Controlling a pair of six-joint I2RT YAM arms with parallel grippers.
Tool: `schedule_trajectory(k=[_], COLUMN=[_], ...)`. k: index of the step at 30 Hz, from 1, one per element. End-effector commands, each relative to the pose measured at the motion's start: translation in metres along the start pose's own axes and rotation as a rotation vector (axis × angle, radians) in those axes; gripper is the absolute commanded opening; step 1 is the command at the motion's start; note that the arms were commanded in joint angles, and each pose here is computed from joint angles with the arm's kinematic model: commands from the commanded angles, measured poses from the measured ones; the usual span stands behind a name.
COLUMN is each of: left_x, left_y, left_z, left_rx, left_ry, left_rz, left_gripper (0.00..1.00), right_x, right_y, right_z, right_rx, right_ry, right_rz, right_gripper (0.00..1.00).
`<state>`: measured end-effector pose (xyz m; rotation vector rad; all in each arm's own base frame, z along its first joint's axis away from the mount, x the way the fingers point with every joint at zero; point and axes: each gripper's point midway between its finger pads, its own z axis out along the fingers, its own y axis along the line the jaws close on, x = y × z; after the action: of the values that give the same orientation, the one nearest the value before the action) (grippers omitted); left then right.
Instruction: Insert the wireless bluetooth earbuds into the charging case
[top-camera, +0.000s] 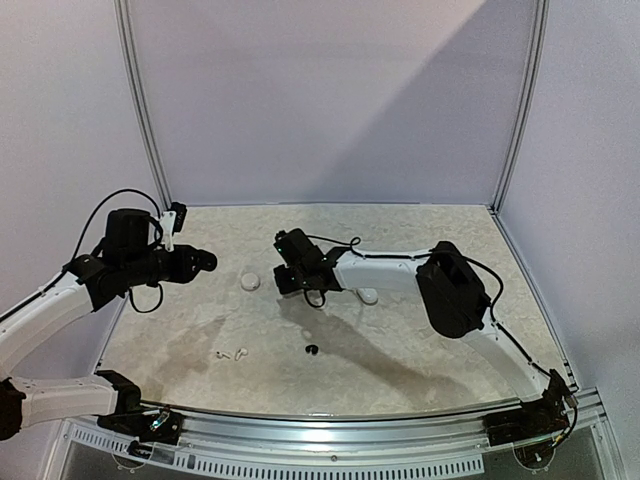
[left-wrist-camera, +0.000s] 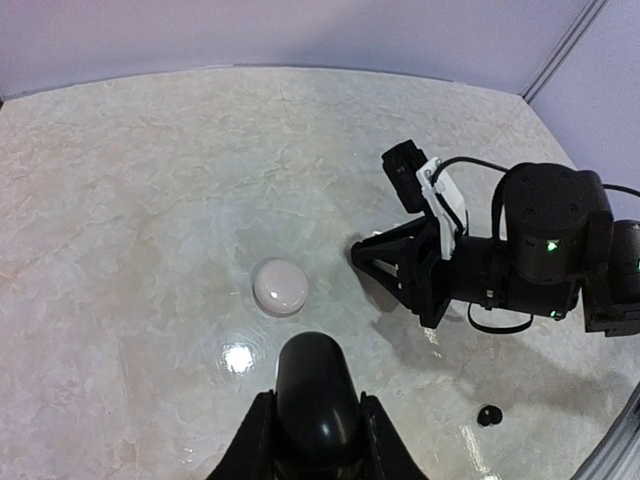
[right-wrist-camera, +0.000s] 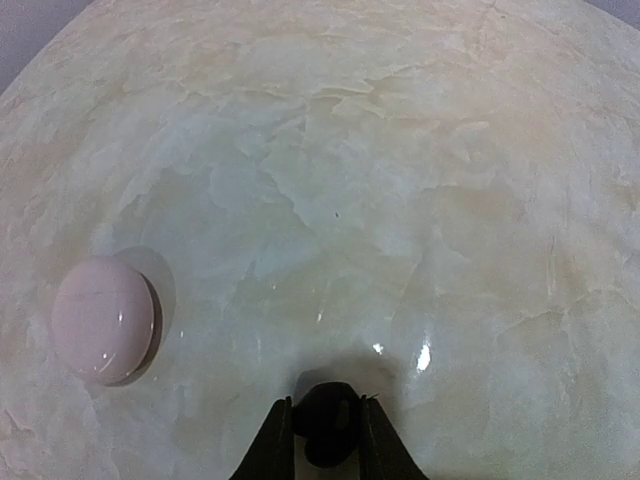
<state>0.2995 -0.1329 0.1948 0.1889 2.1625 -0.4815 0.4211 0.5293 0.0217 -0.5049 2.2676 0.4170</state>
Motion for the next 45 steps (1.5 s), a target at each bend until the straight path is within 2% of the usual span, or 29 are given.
schedule_trajectory(k=[1,6,10,17,21,24,33,45], left_x=[-0.007,-0.011,-0.01,-0.011,-0.012,-0.013,-0.015,-0.017], left_y=[-0.003,-0.007,-0.009,-0.035,-0.051,-0.061,-0.072,-0.08], left_z=[-0.006,-0.01,-0.01,-0.014,-0.018,-0.02,-0.025,-0.028], left_rx=[0.025,0.045,0.056,0.205,0.296,0.348,0.398,0.444], left_ry=[-0.03,-0.044,-0.042,-0.053,-0.081,-0.097,-0.107,-0.117], left_rz=[0.003,0.023,0.038,0.094,0.11,0.111,0.145,0.157], left_gripper=[0.0,0.0,0.0,0.0,0.0,0.0,0.0,0.0], right_x=[0.024,0.046,0.088,0.147,0.163,0.165,0.154,0.089], right_y=[-0.002,-0.007,-0.022,-0.041,-0.048,-0.049,-0.045,-0.025], right_z=[-0.02,-0.048,-0.073,-0.133,-0.156,-0.162,-0.163,-0.202], right_rx=[-0.025,-0.03,-0.037,-0.045,-0.05,-0.049,-0.049,-0.116], right_ry=[0.096,0.156,0.246,0.348,0.372,0.375,0.373,0.305], right_rz=[-0.082,-0.142,-0.175,-0.228,-0.203,-0.184,-0.216,-0.315], right_gripper=[0.13,0.14,0.15,0.18,0.21,0.24,0.42,0.59])
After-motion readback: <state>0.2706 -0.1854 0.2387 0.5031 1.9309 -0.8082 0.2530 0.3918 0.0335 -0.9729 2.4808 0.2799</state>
